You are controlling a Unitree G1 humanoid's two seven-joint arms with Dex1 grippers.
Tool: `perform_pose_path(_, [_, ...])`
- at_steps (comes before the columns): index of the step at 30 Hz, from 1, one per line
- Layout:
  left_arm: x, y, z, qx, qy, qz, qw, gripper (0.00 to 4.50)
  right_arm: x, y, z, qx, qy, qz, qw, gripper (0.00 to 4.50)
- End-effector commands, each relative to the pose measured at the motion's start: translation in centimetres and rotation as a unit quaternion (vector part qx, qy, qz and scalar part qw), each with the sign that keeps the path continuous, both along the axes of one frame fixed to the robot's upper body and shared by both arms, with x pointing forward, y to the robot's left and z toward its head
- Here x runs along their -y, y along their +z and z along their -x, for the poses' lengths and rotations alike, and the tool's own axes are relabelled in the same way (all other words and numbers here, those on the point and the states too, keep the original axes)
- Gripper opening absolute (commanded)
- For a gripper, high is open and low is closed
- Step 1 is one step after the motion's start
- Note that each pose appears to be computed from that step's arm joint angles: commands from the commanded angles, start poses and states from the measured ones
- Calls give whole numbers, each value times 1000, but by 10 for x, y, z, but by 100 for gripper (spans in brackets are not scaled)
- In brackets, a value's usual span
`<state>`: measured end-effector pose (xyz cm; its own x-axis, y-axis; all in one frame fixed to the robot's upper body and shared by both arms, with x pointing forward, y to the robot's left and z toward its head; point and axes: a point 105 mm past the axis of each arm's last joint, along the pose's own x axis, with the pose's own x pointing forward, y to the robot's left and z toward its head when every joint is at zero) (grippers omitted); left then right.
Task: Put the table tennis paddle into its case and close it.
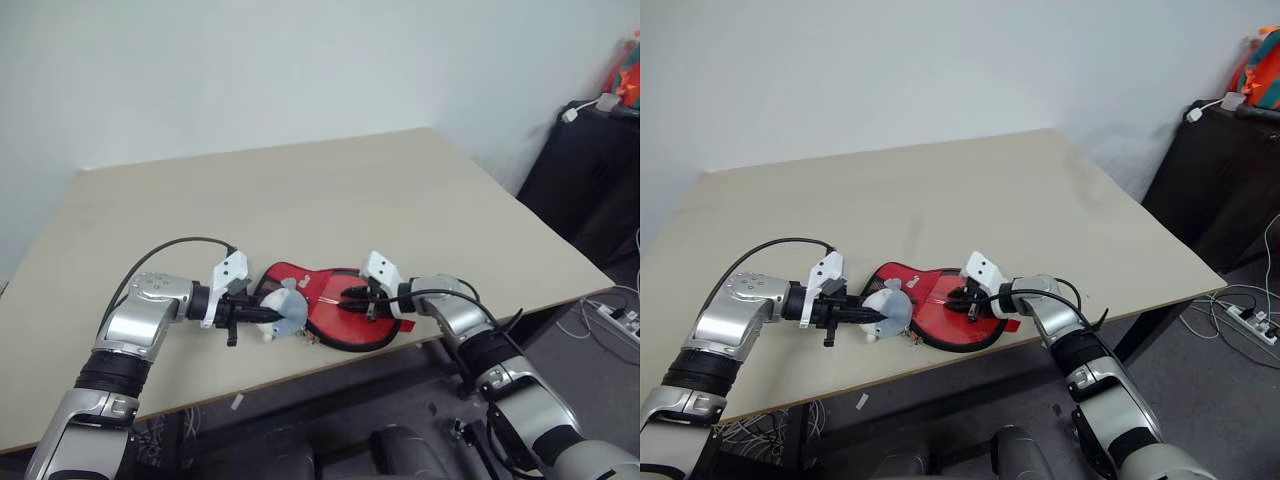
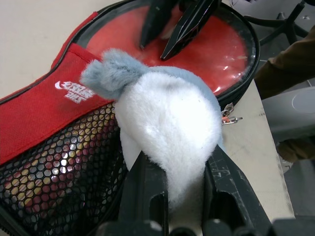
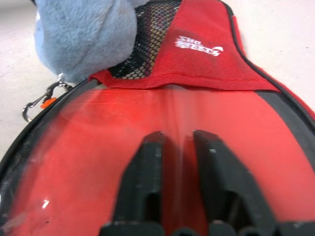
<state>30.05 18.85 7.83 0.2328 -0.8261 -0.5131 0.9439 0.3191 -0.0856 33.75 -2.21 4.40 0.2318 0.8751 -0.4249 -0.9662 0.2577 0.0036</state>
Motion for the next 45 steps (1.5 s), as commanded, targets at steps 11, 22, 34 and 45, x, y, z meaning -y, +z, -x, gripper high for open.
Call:
perform_pose_path(11, [-67, 6, -9, 52, 94, -101, 989, 33, 8, -28, 8, -32, -5, 52, 998, 2])
perform_pose_path(22, [-114, 10, -35, 106, 150, -220, 958, 33, 5, -32, 11, -29, 2, 59, 998, 2])
perform_pose_path(34, [-154, 10, -43, 119, 193, -331, 916, 33, 2, -34, 12, -26, 6, 64, 998, 2])
perform_pose_path(45, [-174, 21, -67, 166, 282, -369, 870, 33, 1, -35, 14, -24, 12, 65, 998, 2])
